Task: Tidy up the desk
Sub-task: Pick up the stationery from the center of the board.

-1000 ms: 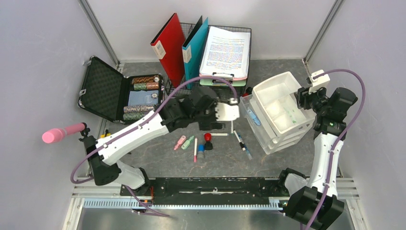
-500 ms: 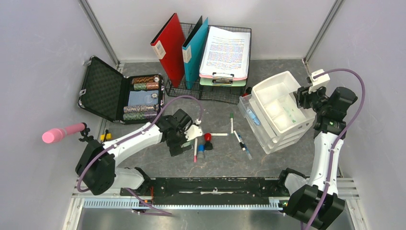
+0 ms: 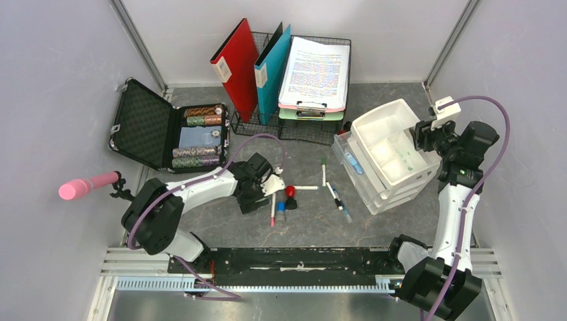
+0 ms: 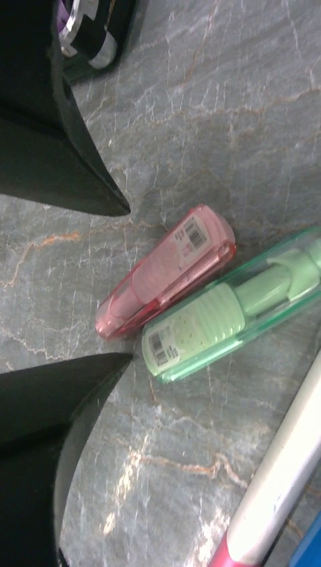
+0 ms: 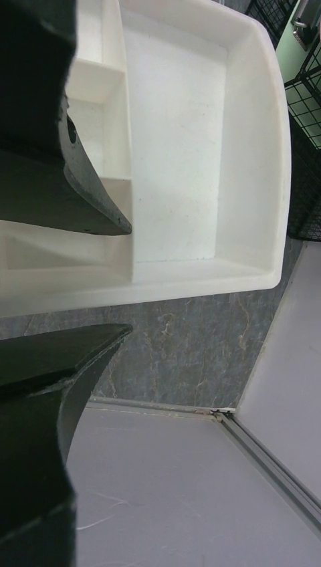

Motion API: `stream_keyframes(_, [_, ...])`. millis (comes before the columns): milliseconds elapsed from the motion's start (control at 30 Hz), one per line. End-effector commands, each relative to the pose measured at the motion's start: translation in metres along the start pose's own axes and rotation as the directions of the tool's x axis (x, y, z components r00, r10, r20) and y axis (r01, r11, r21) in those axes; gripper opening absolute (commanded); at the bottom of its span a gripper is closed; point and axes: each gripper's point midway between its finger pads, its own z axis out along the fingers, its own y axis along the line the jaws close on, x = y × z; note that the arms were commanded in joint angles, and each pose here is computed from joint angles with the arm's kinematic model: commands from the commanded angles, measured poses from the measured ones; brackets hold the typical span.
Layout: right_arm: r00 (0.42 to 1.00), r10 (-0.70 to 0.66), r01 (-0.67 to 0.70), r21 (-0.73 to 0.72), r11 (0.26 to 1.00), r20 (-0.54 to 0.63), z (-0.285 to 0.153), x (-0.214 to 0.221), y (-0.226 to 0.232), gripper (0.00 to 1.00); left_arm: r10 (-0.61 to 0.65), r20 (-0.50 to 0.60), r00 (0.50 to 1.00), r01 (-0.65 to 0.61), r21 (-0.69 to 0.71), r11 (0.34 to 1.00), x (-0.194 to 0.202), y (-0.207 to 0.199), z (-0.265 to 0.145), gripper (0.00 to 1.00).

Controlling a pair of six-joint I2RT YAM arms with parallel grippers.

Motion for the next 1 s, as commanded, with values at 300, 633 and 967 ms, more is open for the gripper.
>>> stream_keyframes(300, [0.982, 0.104, -0.120, -0.099, 0.988, -0.156, 0.005, 0.058, 0.030, 0.58, 0.035, -0.001, 0.999, -0.035, -0.041, 0.999, -0.006, 0.028, 0.017, 0.55])
stream_keyframes(633, [0.982, 0.104, -0.121, -0.098, 0.988, -0.156, 0.004, 0.058, 0.030, 0.58, 0.015, 0.000, 1.000, -0.015, 0.015, 1.000, -0.020, 0.039, 0.024, 0.29])
stream_keyframes(967, [0.983, 0.100, -0.117, -0.105, 0.988, -0.156, 0.003, 0.057, 0.032, 0.58, -0.004, 0.159, 0.987, 0.001, 0.018, 1.000, -0.081, 0.064, -0.045, 0.03])
